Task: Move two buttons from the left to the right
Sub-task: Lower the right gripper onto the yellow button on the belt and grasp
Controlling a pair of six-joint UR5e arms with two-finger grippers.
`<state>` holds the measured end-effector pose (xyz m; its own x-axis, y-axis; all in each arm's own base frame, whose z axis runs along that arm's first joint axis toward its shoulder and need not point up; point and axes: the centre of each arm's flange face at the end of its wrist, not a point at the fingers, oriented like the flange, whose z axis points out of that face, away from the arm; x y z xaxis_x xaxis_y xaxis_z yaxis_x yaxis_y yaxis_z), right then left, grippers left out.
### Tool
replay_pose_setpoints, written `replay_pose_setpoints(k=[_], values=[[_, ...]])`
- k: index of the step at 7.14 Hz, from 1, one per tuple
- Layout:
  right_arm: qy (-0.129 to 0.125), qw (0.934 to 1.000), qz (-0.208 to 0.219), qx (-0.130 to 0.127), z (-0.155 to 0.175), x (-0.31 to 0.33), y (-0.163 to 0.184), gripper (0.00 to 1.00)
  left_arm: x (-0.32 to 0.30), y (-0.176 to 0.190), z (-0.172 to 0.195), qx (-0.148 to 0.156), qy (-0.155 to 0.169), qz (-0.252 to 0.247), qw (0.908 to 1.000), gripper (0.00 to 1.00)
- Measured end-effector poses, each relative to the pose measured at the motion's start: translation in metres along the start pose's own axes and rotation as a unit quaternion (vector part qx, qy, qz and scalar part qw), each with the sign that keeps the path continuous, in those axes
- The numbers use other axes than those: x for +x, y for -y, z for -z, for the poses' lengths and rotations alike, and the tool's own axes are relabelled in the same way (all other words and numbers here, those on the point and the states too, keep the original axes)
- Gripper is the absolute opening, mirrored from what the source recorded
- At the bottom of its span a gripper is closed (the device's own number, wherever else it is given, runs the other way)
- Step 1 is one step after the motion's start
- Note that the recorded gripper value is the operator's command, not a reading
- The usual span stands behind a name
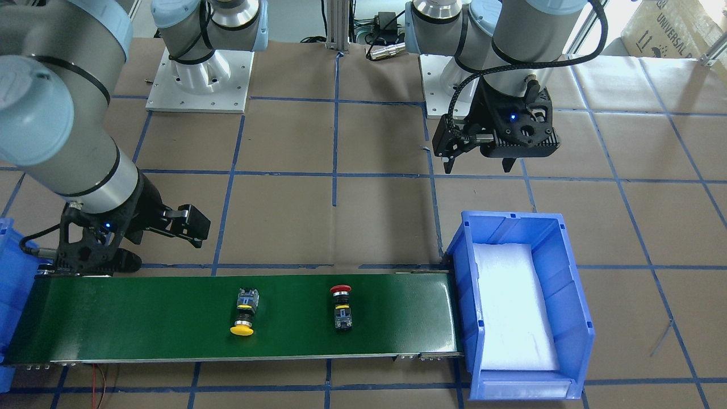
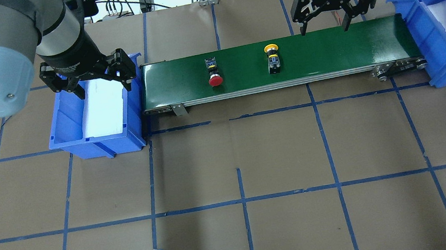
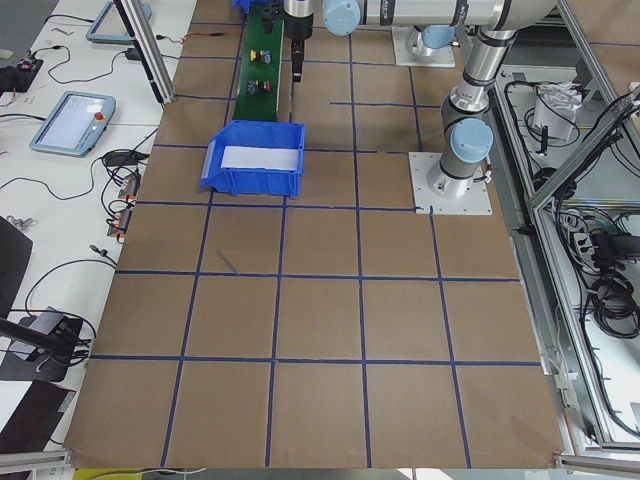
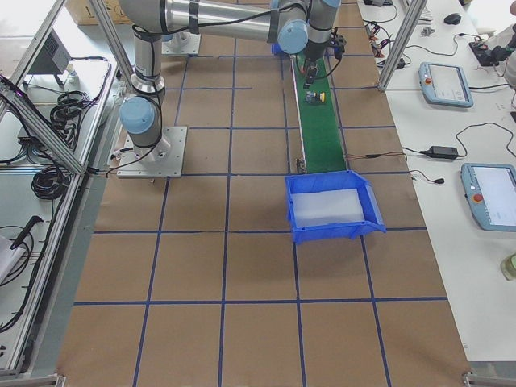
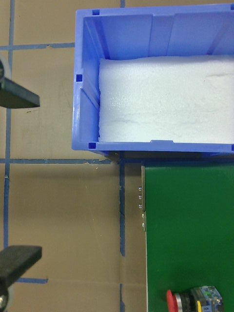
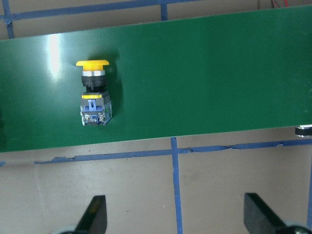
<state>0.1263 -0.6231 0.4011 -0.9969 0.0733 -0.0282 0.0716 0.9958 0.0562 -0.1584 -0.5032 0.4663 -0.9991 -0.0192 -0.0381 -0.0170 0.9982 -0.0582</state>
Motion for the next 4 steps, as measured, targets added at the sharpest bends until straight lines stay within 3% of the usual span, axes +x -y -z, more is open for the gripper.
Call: replay_pose_setpoints(k=[4], values=[[0.002, 1.0000, -0.001, 0.005, -0.077, -0.003, 0.048, 1.00, 0.001, -0.001, 0.000, -0.001, 0.001, -0.001, 1.0000, 1.00]])
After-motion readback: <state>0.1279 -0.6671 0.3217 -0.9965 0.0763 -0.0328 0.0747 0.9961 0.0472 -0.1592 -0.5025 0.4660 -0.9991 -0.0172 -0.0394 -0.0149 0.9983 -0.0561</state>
